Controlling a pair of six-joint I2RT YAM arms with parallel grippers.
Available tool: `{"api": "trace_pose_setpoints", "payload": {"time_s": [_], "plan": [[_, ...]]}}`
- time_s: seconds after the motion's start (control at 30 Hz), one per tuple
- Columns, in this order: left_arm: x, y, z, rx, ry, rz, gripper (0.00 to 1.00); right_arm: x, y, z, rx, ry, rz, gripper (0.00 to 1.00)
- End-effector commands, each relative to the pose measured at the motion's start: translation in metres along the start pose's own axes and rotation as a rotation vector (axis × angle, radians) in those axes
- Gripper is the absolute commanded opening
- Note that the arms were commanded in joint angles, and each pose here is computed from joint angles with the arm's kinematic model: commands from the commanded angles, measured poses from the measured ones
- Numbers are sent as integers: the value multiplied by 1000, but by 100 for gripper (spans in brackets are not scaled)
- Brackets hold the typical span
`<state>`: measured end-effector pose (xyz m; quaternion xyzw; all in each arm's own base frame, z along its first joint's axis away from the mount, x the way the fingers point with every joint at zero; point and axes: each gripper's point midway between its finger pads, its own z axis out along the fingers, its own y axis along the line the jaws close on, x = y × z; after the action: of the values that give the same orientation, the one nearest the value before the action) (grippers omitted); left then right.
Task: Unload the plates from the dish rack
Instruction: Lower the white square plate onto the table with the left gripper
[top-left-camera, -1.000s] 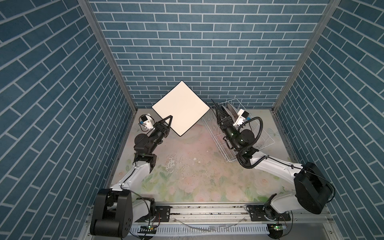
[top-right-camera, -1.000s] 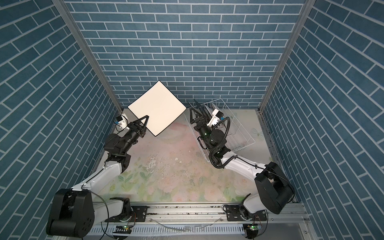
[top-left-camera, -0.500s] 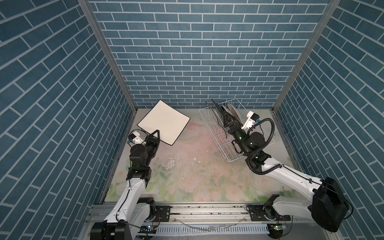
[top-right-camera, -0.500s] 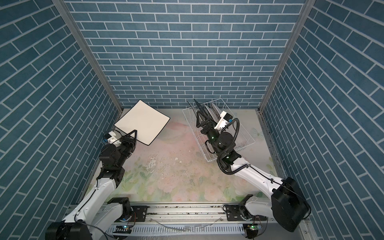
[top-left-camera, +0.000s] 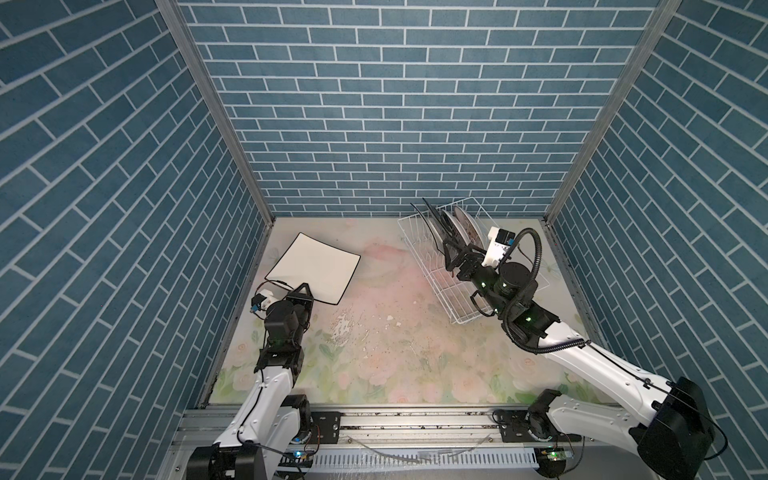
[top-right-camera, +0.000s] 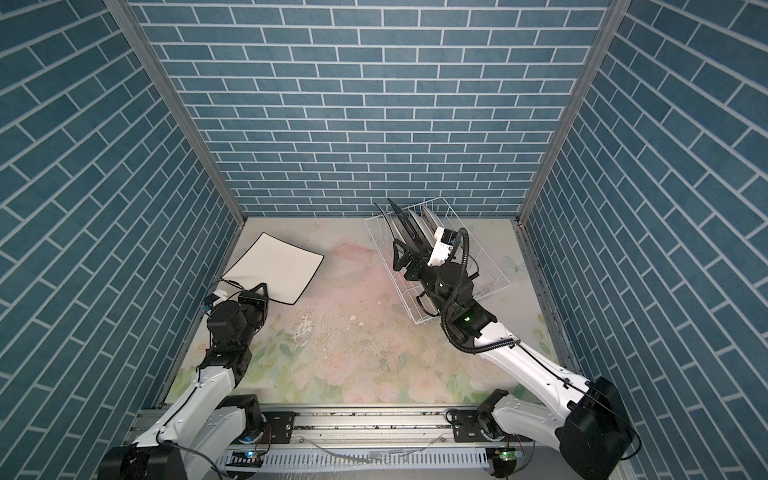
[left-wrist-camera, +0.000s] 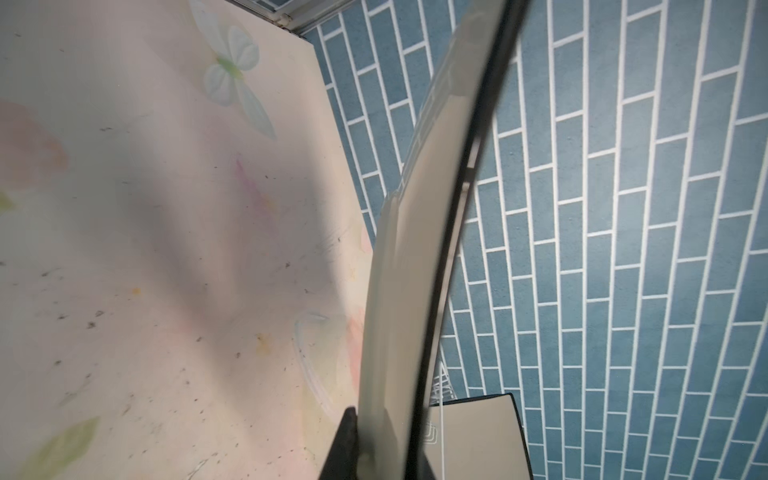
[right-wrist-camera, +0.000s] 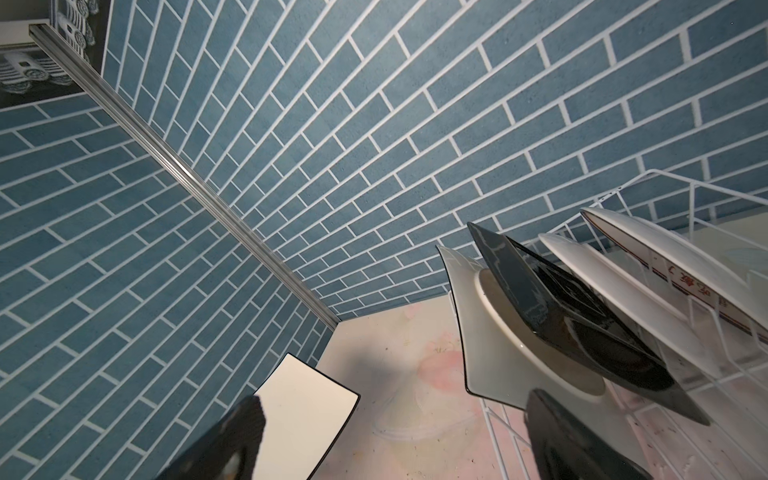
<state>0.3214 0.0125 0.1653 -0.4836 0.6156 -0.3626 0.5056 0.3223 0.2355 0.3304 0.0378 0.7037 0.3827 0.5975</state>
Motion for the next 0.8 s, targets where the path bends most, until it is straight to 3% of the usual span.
{"api": "trace_pose_setpoints", "payload": {"time_s": [0.0, 0.2, 0.77], "plan": [[-37, -60, -14, 220, -166, -24, 0, -8, 14, 5, -41, 6, -27, 98], [-47, -29, -9, 159, -225, -109, 0, -5, 19, 12, -83, 17, 30, 98], [-65, 1, 17, 98, -258, -166, 0, 1, 15, 10, -94, 47, 43, 98]]}}
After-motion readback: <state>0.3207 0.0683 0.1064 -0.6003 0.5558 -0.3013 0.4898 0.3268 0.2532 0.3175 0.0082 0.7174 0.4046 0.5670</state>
